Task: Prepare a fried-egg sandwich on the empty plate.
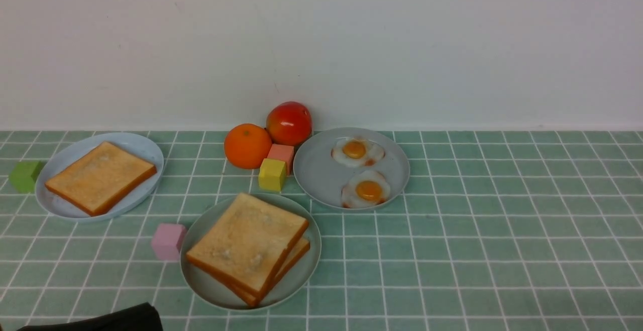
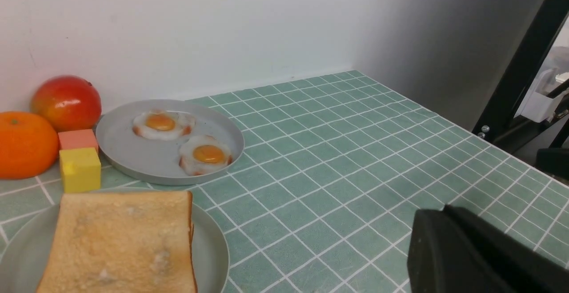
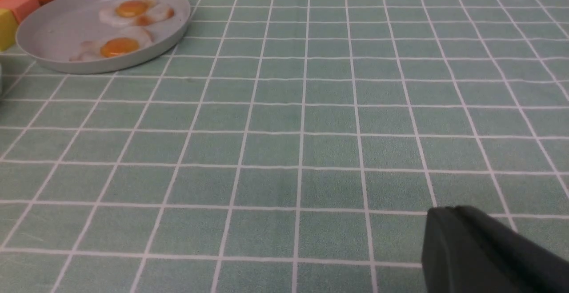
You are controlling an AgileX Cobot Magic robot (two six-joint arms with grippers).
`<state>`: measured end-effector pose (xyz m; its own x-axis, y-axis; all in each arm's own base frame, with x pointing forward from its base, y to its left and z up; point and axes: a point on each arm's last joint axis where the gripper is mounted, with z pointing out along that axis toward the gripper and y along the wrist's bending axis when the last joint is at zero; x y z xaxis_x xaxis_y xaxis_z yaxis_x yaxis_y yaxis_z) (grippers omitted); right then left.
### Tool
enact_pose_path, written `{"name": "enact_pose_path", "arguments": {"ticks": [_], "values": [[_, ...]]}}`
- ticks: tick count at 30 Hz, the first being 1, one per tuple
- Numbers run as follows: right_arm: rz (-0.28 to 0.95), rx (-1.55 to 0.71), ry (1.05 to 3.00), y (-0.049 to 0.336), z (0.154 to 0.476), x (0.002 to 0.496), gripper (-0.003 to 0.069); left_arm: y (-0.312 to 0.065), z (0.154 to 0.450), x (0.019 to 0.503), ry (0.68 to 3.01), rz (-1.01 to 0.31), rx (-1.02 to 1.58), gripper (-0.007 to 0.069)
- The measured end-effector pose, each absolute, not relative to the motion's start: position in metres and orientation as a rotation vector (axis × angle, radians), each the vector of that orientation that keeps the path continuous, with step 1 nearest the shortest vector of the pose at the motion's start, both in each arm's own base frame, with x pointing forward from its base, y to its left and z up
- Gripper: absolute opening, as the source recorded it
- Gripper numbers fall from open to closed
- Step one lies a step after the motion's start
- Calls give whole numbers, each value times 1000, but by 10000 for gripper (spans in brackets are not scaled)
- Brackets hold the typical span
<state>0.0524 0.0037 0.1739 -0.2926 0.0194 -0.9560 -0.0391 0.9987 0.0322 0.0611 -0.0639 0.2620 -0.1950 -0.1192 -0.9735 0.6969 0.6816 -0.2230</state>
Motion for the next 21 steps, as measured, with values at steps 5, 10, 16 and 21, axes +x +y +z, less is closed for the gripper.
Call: {"name": "enact_pose_path", "arguments": {"ticks": [5, 10, 16, 21], "values": [[57, -14, 1867, 4, 174, 52, -9, -64, 262, 61, 1610, -789, 483, 20], [60, -12, 1867, 4, 174, 52, -6, -64, 262, 61, 1610, -789, 483, 23], [61, -12, 1867, 4, 174, 52, -5, -64, 258, 61, 1619, -783, 489, 28], [62, -10, 1867, 4, 174, 52, -3, -50, 240, 61, 1628, -729, 352, 0]]}}
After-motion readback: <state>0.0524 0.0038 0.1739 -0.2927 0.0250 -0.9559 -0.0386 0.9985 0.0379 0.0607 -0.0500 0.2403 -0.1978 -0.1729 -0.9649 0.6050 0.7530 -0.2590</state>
